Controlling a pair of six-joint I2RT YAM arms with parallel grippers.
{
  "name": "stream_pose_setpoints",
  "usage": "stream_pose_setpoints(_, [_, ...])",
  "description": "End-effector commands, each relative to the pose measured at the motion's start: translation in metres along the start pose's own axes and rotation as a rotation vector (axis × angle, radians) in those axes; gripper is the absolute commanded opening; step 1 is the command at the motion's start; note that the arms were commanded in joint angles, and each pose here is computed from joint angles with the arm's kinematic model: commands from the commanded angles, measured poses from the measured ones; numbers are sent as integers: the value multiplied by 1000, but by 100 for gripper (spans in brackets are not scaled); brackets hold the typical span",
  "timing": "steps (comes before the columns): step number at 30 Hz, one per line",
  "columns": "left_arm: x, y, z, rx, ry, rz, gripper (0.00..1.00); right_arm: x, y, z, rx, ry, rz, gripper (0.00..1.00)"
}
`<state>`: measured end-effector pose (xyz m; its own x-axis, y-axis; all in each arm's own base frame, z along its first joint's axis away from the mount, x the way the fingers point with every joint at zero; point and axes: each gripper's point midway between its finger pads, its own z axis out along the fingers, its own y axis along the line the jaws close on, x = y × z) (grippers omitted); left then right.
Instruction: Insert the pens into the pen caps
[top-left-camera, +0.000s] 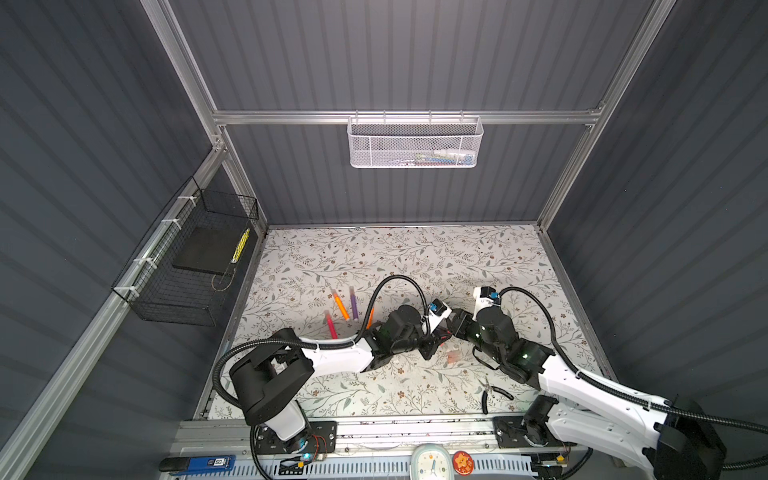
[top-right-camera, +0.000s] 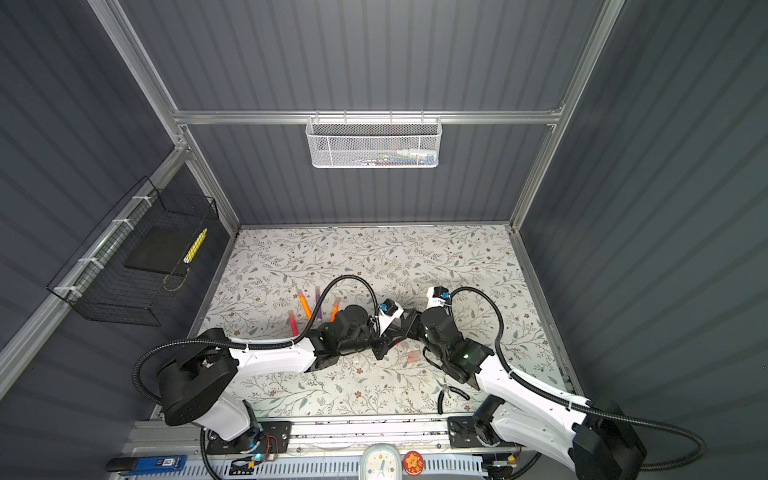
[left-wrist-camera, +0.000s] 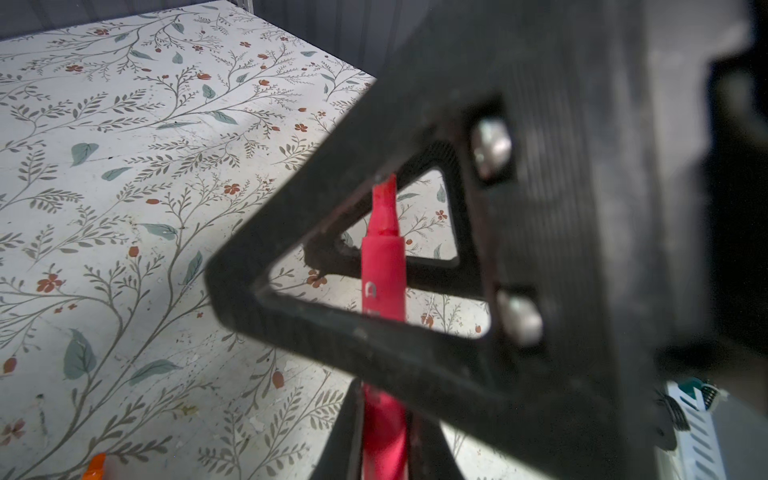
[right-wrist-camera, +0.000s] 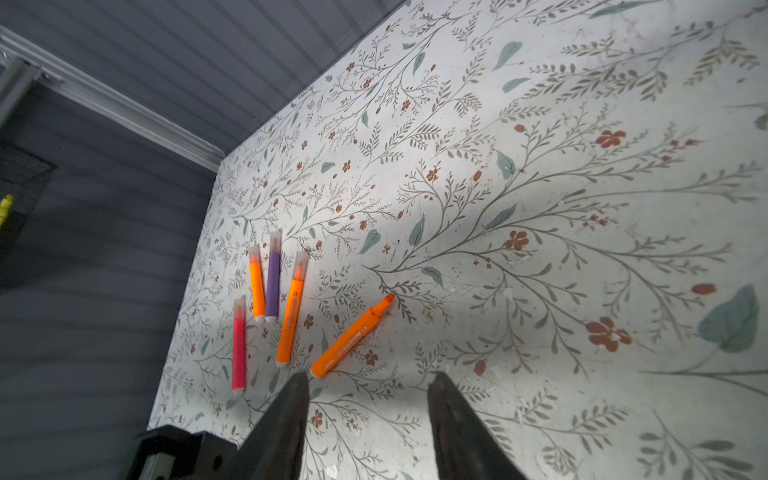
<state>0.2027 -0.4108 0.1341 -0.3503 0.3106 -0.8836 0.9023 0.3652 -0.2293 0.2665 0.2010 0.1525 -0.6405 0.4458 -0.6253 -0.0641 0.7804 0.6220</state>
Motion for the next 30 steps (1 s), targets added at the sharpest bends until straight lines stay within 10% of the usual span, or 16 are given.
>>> stream_pose_setpoints(1, [-9, -1, 1, -8, -16, 22, 0, 2, 10, 2, -18, 29, -9, 47])
stream_pose_setpoints(12, [-9, 0, 3, -8, -10, 13, 8, -1, 10, -1, -18, 17, -16, 2])
stream_pose_setpoints(19, [-5, 4, 6, -30, 10, -1, 28, 2, 20, 0, -66, 33, -22, 0])
stream_pose_setpoints(30, [-3, 5, 11, -24, 25, -5, 27, 5, 24, 1, -99, 29, -19, 0])
